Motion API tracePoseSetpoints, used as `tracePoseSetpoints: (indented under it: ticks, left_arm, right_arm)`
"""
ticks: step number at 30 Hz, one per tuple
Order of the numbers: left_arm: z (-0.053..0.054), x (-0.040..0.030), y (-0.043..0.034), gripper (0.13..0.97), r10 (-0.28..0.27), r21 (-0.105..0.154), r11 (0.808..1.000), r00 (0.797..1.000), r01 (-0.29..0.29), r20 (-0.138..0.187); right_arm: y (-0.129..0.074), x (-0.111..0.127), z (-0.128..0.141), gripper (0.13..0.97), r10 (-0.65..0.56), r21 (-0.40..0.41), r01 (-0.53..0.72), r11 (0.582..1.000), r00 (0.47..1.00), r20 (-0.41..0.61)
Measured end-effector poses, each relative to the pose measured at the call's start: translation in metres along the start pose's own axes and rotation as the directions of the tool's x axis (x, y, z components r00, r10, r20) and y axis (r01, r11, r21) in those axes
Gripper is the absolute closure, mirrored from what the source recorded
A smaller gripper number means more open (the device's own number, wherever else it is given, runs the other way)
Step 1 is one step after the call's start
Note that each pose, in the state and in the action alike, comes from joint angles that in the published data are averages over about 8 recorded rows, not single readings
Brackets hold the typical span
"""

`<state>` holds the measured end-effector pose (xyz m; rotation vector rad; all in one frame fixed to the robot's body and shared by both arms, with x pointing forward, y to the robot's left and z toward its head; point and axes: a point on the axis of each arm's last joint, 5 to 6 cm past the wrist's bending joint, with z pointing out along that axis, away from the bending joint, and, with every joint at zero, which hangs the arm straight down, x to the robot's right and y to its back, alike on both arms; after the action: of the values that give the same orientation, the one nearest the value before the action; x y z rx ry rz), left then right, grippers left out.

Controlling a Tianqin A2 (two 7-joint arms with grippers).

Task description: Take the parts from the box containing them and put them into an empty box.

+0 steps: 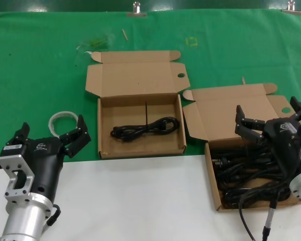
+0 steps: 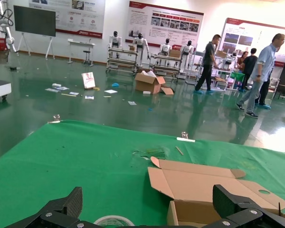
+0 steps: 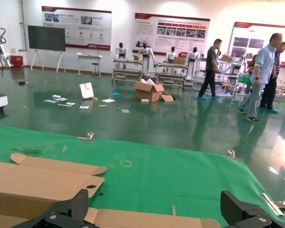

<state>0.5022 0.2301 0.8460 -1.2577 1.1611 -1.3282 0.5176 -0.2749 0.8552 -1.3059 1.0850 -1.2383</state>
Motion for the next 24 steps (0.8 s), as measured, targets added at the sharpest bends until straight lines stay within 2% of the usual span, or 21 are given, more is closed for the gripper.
tracePoseSetpoints:
  ticks: [24]
  left_arm:
    - [0.0,0.0,0.0,0.132,0.0,0.0,1.0,1.0,0.0,0.0]
  right_arm:
    - [0.0,0.0,0.0,0.13,0.0,0.0,0.0,1.0,1.0,0.0]
